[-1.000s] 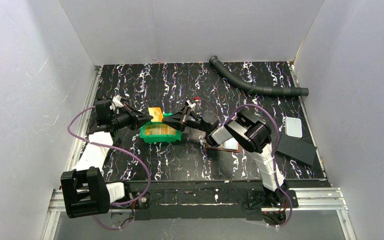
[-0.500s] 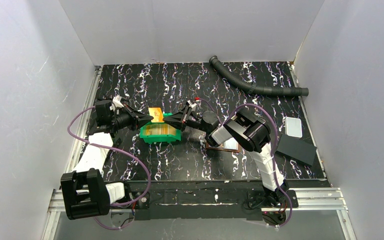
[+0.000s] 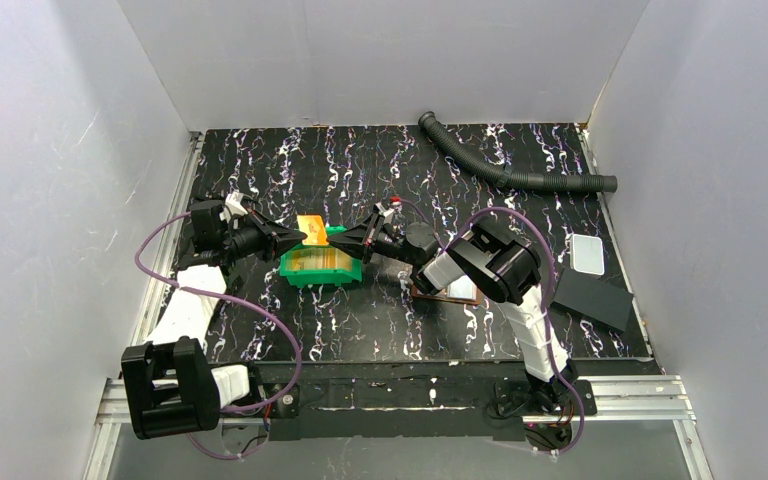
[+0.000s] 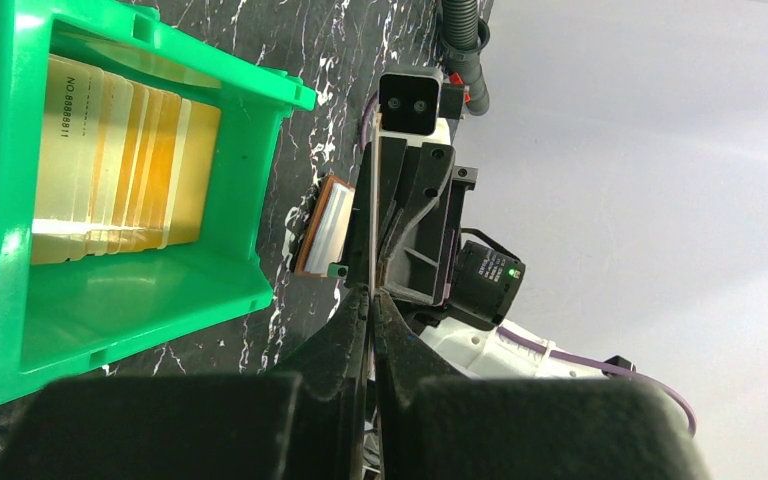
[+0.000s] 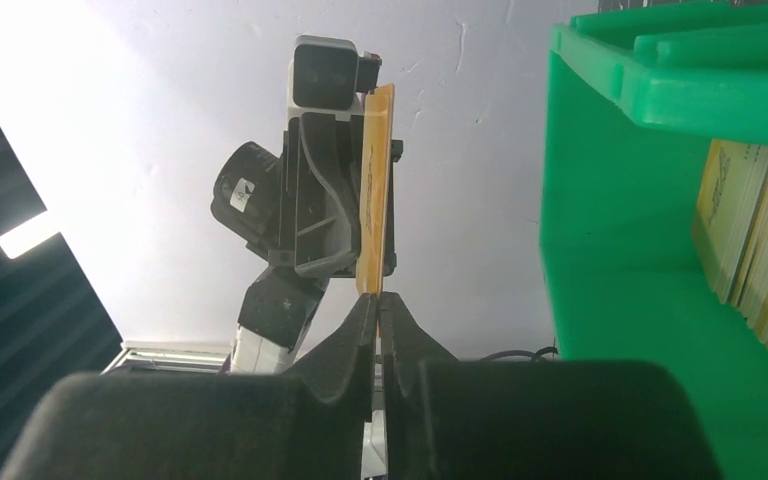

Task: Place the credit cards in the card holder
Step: Place the credit card in the storage box.

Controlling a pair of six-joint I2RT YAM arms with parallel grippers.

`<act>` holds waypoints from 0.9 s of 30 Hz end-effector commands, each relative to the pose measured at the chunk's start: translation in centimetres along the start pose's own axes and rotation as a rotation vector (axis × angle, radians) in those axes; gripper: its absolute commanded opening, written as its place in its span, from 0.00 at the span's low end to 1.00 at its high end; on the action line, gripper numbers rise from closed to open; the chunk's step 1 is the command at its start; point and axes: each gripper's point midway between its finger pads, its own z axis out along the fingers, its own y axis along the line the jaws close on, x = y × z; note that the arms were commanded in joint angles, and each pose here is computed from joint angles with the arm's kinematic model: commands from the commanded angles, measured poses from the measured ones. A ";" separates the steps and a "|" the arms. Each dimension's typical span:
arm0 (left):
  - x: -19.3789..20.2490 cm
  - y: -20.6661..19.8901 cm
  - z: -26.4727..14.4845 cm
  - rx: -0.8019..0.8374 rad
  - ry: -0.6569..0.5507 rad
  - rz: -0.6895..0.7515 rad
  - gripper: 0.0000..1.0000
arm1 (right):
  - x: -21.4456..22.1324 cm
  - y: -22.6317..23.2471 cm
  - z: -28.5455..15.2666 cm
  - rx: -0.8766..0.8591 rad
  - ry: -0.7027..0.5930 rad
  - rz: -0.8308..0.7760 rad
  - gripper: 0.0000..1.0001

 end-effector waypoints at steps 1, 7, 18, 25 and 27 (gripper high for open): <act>0.4 -0.1 -0.3 0.018 0.015 0.017 0.00 | 0.9 3.6 -0.4 -0.159 0.031 -0.069 0.02; 0.6 2.0 -0.4 -0.090 0.038 0.034 0.00 | 0.8 3.6 -0.4 -0.146 0.019 -0.111 0.01; 1.0 5.3 0.6 -0.179 0.076 -0.011 0.15 | 0.2 0.1 0.0 -0.043 0.016 -0.161 0.01; 0.7 6.3 0.9 -0.220 0.079 -0.011 0.22 | -0.6 -2.0 0.1 0.046 0.010 -0.214 0.01; 0.7 6.4 0.8 -0.229 0.079 -0.005 0.25 | -0.9 -2.5 0.2 0.074 0.003 -0.232 0.01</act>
